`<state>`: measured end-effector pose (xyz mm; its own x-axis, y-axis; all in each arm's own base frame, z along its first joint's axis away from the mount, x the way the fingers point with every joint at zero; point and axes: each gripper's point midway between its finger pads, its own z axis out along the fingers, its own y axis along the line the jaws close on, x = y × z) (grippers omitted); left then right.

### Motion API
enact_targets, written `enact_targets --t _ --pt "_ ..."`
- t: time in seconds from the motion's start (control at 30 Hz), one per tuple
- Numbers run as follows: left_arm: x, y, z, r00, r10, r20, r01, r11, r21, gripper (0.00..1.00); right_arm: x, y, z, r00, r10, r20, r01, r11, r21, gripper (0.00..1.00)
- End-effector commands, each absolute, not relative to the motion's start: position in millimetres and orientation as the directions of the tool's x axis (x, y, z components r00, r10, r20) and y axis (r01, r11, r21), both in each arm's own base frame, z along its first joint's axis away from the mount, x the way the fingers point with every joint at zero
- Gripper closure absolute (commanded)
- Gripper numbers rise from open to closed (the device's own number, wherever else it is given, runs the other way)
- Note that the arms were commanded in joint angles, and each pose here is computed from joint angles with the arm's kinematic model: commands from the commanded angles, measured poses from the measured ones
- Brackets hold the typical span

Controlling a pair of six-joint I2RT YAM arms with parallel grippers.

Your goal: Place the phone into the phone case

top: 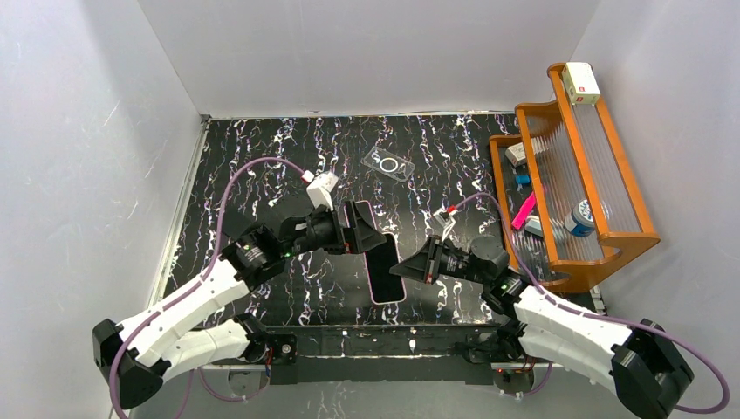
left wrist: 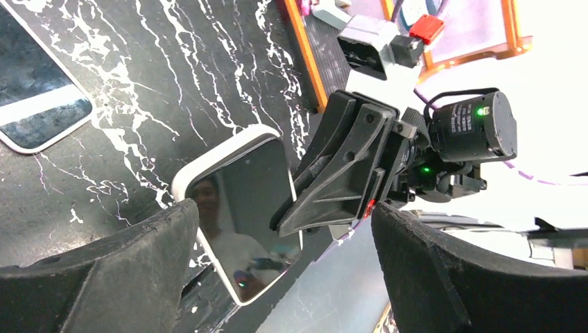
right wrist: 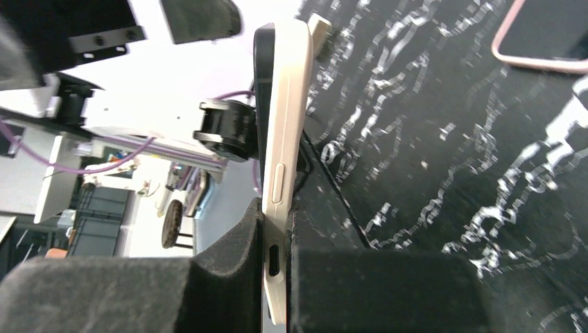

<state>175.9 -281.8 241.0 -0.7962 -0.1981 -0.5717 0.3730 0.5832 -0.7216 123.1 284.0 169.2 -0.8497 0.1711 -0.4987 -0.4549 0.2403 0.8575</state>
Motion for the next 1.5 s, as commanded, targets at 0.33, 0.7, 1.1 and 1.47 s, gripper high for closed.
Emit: enact_targets --t 0.33,0.7,1.1,1.47 --pt "154 -288 257 -0.820 -0.217 -0.529 0.405 0.432 -0.806 0.19 105 275 262 -0.753 0.342 -0.562 -0.620 -0.084 0.780 0.99" --pt "146 -314 263 -0.871 -0.236 -0.431 0.389 0.204 -0.898 0.77 109 279 270 -0.767 0.353 -0.536 -0.606 -0.122 0.786 0.99" --pt "145 -311 269 -0.841 -0.270 -0.468 0.438 0.166 -0.883 1.00 100 281 227 -0.830 0.252 -0.498 -0.527 -0.060 0.848 0.34" --pt "151 -312 266 -0.817 -0.278 -0.504 0.472 0.179 -0.863 1.00 86 284 194 -0.891 0.119 -0.439 -0.445 -0.030 0.895 0.33"
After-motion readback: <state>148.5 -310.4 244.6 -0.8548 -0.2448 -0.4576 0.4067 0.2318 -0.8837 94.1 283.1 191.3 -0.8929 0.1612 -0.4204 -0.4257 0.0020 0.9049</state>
